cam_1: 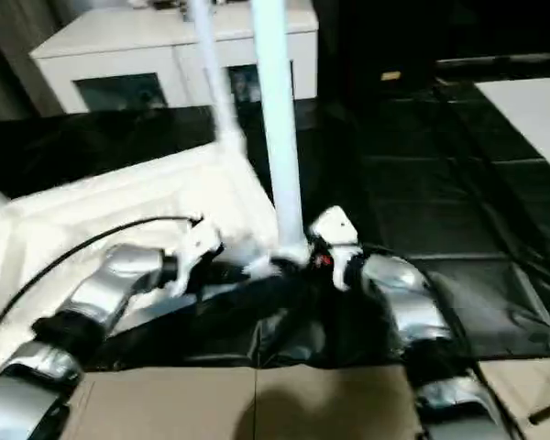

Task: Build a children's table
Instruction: Rotate leg to tighten

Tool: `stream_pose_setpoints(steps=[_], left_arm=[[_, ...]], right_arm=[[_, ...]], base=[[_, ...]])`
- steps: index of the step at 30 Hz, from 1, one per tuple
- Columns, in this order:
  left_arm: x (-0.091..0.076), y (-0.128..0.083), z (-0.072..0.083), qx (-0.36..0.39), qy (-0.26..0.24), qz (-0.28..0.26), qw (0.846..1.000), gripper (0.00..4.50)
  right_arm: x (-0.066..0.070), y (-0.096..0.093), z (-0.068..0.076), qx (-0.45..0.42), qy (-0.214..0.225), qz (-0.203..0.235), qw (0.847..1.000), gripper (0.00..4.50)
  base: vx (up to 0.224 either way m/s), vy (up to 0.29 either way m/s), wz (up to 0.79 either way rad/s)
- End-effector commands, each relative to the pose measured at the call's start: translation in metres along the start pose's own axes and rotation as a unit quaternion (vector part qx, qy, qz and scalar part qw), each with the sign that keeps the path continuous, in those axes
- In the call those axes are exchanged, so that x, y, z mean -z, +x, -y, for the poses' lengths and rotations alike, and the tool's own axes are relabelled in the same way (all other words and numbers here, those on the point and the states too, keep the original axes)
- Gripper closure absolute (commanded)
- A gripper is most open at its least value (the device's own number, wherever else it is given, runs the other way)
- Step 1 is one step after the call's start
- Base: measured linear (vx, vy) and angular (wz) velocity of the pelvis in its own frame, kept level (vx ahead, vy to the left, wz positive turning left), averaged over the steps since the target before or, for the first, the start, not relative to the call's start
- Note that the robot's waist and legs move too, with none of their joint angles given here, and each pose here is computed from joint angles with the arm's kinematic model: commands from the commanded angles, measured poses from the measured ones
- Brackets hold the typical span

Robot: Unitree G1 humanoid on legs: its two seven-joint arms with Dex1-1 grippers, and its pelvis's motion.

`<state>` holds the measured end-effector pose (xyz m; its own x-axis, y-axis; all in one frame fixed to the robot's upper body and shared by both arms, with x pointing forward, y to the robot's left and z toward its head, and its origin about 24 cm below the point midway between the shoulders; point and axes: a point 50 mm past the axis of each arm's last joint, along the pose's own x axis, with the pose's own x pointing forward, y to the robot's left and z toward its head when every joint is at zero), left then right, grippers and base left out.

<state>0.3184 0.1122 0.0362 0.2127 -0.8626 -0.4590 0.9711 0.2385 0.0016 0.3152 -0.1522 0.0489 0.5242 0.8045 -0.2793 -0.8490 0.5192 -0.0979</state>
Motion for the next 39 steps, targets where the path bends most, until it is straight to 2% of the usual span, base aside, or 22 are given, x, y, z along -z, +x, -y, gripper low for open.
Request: stream_pose_setpoints(steps=[1,5,11,22,23,25,32,39], left_arm=[[0.001,0.0,0.011,0.064,0.013,-0.006,0.998,4.5],[0.004,-0.012,0.014,0.095,0.019,-0.015,0.995,4.5],[0.007,-0.023,0.013,0.099,0.017,-0.023,0.995,4.5],[0.007,-0.025,0.013,0.089,0.014,-0.022,0.996,4.5],[0.007,-0.025,0.013,0.089,0.014,-0.022,0.996,4.5],[0.008,-0.025,0.013,0.088,0.013,-0.023,0.996,4.5],[0.009,-0.026,0.013,0.087,0.013,-0.026,0.996,4.5],[0.009,-0.026,0.012,0.084,0.013,-0.028,0.996,4.5]], right_arm=[[-0.009,0.003,-0.007,-0.048,-0.016,0.016,0.999,0.71],[-0.013,-0.002,-0.013,-0.098,-0.01,0.02,0.995,0.71],[-0.01,-0.009,-0.019,-0.164,-0.023,-0.015,0.986,0.71],[-0.007,-0.012,-0.017,-0.172,-0.031,-0.038,0.984,0.71],[-0.007,-0.011,-0.017,-0.17,-0.028,-0.036,0.984,0.89],[-0.008,-0.01,-0.016,-0.169,-0.026,-0.035,0.985,0.89],[-0.005,-0.01,-0.016,-0.169,-0.031,-0.048,0.984,1.65],[-0.003,-0.01,-0.015,-0.164,-0.032,-0.052,0.985,1.8]], base=[[0.0,0.0,0.0],[0.0,0.0,0.0],[0.0,0.0,0.0],[0.0,0.0,0.0],[0.0,0.0,0.0],[0.0,0.0,0.0],[0.0,0.0,0.0],[0.0,0.0,0.0]])
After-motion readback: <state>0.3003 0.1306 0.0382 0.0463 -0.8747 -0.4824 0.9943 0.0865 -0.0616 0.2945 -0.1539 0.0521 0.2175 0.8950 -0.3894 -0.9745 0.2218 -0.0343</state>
